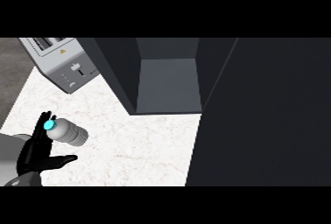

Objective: Pick up the bottled water, place it into the cabinet and close the cabinet

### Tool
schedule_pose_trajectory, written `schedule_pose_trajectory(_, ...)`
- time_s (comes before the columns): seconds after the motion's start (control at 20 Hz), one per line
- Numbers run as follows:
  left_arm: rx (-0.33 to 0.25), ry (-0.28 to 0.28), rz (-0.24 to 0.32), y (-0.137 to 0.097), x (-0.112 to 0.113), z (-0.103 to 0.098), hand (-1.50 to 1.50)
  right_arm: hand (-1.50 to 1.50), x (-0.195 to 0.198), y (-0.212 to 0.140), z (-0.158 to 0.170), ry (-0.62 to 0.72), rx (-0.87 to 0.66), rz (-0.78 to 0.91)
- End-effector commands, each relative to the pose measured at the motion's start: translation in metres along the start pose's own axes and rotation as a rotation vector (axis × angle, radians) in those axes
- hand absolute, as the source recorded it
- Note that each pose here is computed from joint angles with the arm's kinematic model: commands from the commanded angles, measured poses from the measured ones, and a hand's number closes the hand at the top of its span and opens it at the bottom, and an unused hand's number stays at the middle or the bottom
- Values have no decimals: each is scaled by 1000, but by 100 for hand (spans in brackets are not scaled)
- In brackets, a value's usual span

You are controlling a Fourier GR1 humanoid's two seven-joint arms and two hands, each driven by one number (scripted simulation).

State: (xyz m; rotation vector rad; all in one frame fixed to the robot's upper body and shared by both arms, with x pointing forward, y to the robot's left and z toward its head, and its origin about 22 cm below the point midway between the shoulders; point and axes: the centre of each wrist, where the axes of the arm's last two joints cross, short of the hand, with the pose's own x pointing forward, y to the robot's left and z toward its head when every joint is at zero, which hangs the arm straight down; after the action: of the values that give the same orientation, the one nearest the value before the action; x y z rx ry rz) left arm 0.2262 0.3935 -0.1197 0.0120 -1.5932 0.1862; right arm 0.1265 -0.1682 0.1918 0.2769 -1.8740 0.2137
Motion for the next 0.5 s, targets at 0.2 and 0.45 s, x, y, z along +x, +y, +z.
schedule_pose_trajectory(0.2, -4, -8, 98, -6, -14, -3, -150, -150, 25, -5, 27, -100, -29, 17)
schedule_pose_trajectory(0.45, 5, -18, 98, -28, -18, -16, -150, -150, 26, -16, 28, -89, -35, 35)
